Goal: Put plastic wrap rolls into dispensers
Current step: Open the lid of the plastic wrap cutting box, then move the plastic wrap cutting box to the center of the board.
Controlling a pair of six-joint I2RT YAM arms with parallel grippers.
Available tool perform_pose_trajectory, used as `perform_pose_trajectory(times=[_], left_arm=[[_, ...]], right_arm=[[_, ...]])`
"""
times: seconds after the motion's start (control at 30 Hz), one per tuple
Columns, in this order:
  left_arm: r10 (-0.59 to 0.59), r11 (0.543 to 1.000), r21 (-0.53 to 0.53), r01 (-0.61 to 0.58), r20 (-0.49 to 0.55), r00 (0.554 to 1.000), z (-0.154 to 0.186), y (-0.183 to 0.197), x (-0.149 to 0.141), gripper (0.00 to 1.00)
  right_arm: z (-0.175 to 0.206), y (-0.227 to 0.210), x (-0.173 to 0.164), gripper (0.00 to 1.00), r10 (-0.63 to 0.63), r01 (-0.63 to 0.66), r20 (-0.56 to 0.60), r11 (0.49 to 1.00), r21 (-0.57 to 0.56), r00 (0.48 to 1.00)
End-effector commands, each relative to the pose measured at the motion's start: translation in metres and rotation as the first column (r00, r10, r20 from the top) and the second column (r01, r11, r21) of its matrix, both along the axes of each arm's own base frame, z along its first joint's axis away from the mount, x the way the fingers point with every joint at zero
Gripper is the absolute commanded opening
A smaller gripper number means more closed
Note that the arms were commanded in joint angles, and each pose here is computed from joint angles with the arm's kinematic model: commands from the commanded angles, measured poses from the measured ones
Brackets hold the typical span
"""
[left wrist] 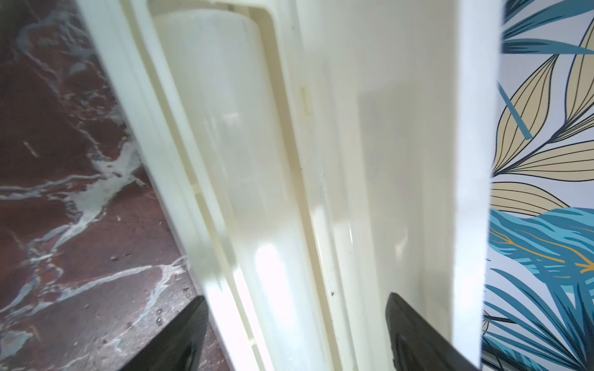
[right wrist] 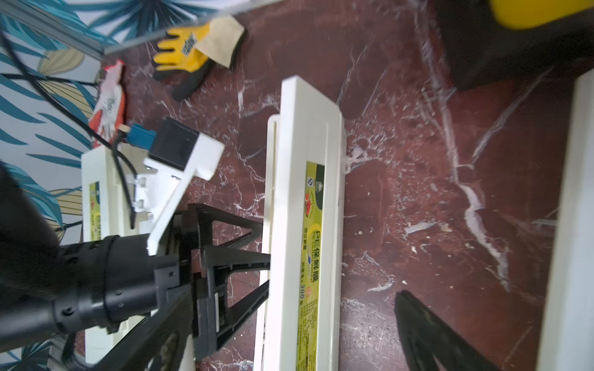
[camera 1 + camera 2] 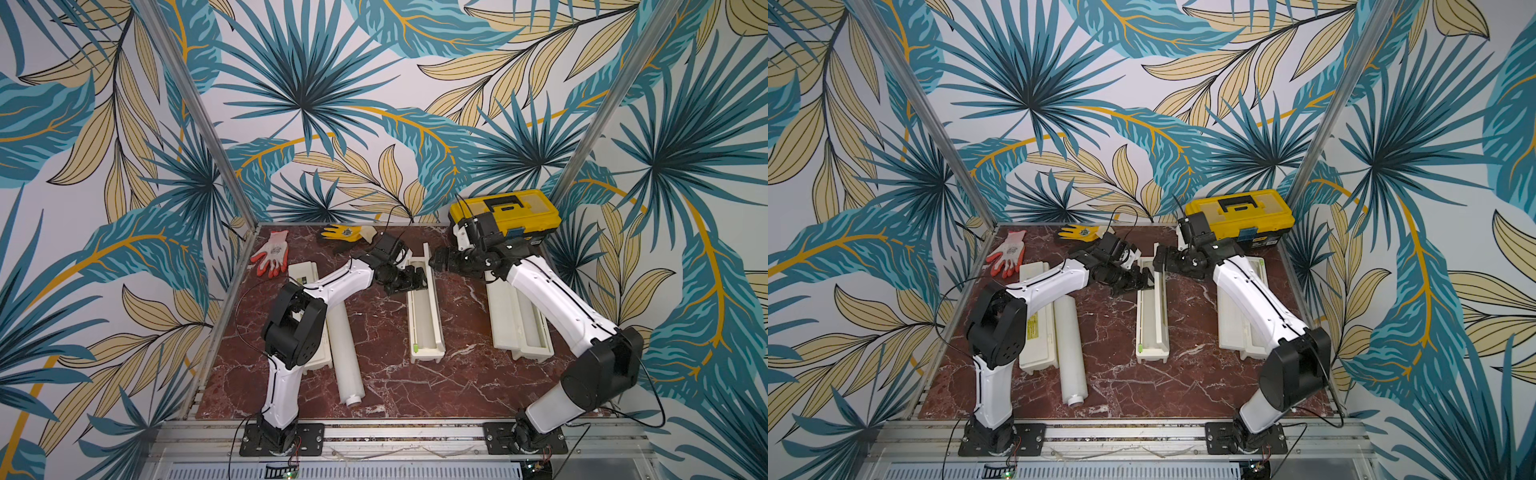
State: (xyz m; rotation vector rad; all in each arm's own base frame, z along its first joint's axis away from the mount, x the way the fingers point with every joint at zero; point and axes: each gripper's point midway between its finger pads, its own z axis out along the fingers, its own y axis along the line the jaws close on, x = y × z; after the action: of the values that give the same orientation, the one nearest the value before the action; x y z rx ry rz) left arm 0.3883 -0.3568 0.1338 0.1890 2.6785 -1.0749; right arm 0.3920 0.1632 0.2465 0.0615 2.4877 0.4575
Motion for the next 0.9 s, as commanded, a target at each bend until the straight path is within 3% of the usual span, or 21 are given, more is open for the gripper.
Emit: perform_pose_trajectory(times=[0.0,0.17,0.27,0.33,0.5,0.67,0.77,0.87], left_arm=[[-0.040,0.999,-0.032,0.041,0.032,0.999,0.017,-0.018,0.002,0.87],[-0.095,0.994,0.064,0.090,0.081,0.992,0.016,-0.017,0.013,0.91],[-0.136,0.990,0.057,0.130,0.122,0.983,0.028,-0.026,0.017,0.92],[-0.089,0.990,0.120,0.072,0.149,0.985,0.028,-0.011,0.025,0.93],[0.079,0.978,0.176,-0.110,0.173,0.982,0.037,0.058,0.049,0.93],[0.223,0.938,0.214,-0.273,0.234,0.947,0.058,0.140,0.060,0.95],[0.275,0.883,0.294,-0.366,0.308,0.911,0.065,0.186,0.055,1.00],[0.317,0.822,0.378,-0.427,0.319,0.893,0.061,0.231,0.042,1.00]], right_arm=[[-0.011,-0.024,-0.013,0.98,-0.012,0.009,-0.024,0.991,-0.132,1.000],[-0.021,-0.055,-0.027,0.97,-0.176,0.151,-0.090,0.960,-0.234,0.980],[-0.025,-0.054,-0.028,0.94,-0.199,0.172,-0.107,0.961,-0.219,0.974],[-0.029,-0.046,-0.028,0.91,-0.192,0.169,-0.114,0.968,-0.187,0.975],[-0.051,-0.007,-0.031,0.91,-0.128,0.097,-0.140,0.972,-0.213,0.982],[-0.078,0.047,-0.027,0.90,-0.056,-0.004,-0.192,0.954,-0.300,0.980],[-0.104,0.065,-0.019,0.87,-0.071,-0.010,-0.231,0.943,-0.332,0.970],[-0.127,0.066,-0.010,0.87,-0.104,-0.012,-0.245,0.902,-0.432,0.964]])
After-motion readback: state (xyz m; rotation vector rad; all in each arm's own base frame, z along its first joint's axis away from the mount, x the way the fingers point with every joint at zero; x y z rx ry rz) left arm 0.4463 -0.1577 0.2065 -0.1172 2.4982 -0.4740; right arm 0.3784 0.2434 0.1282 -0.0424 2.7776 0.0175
